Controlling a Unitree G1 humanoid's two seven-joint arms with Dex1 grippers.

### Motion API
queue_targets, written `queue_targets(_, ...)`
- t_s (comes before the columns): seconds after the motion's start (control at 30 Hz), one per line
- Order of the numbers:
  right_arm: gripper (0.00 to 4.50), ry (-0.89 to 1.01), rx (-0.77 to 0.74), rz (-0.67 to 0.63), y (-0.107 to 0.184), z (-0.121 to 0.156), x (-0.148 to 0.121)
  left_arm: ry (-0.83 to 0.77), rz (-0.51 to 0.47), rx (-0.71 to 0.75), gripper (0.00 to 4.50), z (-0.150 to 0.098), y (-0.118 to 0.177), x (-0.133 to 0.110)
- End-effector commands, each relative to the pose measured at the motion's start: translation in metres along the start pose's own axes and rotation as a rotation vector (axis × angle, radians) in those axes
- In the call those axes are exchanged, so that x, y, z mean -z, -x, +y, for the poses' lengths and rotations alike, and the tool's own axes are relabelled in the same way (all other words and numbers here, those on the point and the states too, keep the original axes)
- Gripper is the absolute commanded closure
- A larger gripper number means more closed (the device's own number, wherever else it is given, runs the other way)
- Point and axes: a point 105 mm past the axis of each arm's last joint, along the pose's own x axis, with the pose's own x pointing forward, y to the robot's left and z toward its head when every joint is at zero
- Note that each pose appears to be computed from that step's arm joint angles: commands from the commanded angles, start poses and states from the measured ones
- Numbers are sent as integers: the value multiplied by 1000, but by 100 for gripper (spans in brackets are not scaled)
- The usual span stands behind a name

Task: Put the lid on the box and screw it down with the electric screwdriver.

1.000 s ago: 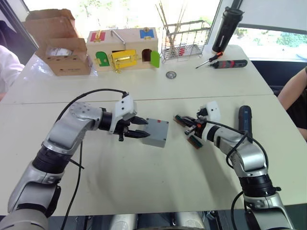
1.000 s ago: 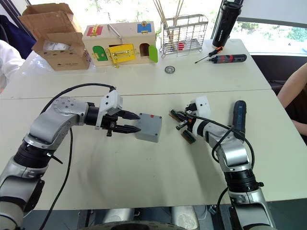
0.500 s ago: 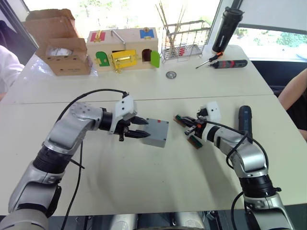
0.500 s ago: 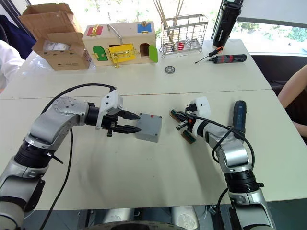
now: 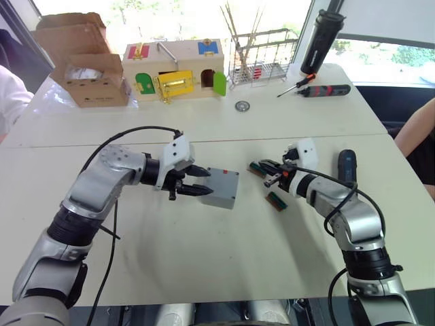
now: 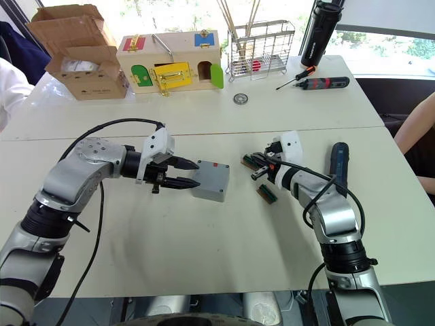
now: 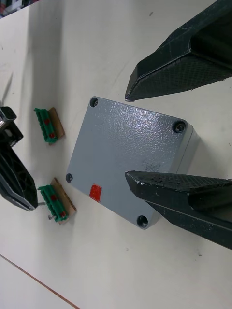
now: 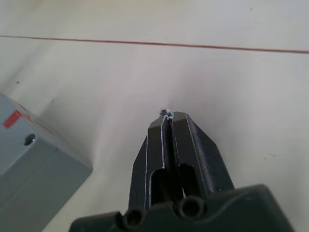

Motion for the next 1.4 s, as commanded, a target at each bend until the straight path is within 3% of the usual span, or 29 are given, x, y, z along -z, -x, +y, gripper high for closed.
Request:
queue_targets(0.03,447,30,11,-71,7,-3,-22,-33,-12,-3,217,0,1,-5)
queue_targets(0.13,447,59,2,-122,14,0,-46,-25,-21,-13,217,2,6,-7)
queue_targets(0.27,447,59,-148,-176,27,30,-71,-14,-7,-40,217,7,18,-4)
queue_targets(0.37,447,55,-270,-151,29,56,-69,-7,15,-76,217,13,26,2)
queue_targets(0.57,447,45,-288,-110,18,67,-54,-4,16,-94,217,15,33,1)
queue_targets(1.4,447,46,-277,-41,13,63,-30,0,0,-86,217,11,27,-5)
